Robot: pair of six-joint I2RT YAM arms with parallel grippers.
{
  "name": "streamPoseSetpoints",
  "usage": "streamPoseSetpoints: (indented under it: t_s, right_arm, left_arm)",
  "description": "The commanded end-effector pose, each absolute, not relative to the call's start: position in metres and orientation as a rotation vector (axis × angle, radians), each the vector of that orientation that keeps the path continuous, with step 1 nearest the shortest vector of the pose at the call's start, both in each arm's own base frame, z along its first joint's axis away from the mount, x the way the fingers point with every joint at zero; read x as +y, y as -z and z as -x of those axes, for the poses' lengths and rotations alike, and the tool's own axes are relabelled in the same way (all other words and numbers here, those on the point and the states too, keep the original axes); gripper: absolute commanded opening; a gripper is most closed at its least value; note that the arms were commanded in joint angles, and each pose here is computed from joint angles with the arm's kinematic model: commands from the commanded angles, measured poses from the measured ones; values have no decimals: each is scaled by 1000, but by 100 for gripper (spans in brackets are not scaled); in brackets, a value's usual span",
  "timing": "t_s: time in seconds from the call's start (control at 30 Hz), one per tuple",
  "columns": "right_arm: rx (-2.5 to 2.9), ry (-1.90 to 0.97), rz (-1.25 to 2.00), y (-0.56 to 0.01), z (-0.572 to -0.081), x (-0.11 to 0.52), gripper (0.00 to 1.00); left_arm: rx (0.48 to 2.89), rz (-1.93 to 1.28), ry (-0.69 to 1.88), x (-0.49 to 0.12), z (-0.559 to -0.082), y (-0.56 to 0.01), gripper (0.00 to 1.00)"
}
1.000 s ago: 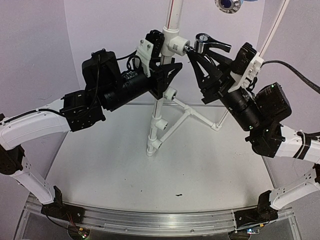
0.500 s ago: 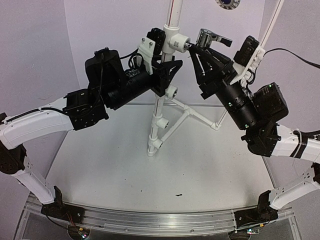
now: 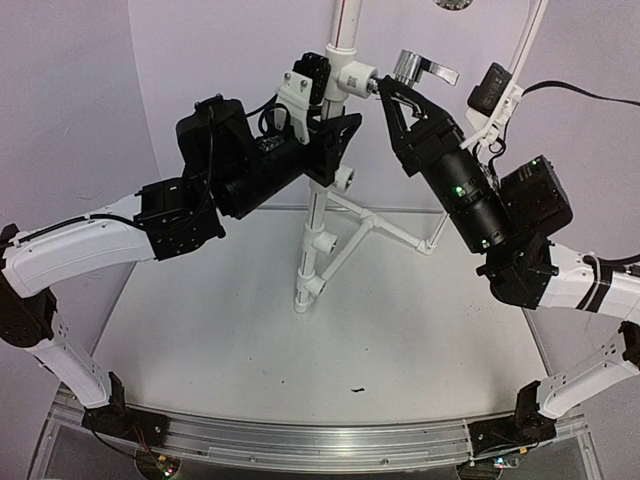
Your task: Install the water faucets
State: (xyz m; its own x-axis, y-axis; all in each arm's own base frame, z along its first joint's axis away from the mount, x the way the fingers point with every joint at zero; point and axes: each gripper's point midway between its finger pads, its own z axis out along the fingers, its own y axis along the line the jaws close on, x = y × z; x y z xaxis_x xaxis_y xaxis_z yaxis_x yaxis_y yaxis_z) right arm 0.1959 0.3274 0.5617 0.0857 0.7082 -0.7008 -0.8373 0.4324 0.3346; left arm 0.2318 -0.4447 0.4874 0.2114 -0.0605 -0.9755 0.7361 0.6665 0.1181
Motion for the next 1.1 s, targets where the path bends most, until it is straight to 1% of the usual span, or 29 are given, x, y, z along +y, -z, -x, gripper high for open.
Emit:
streamPoseSetpoints:
  t_s: [0.0, 0.43, 0.63, 0.9, 1.07]
  right_arm:
    - [1157, -1191, 36, -525, -228, 347, 0]
    - [1253, -1444, -205, -537, -222, 332, 0]
    - [1345, -1543, -372, -540, -227, 325, 0]
    - [1340, -1699, -539, -558, -224, 313, 0]
    - [1298, -1797, -620, -581, -220, 302, 0]
  left_arm:
    - [1852, -982, 653, -501, -184, -256, 0]
    - [1857, -1031, 575, -503, -183, -233, 0]
    - [1855, -1041, 538, -500, -184, -227, 0]
    - [1857, -1047, 498, -497, -187, -220, 0]
    - [1856, -1050, 475, -492, -188, -216, 0]
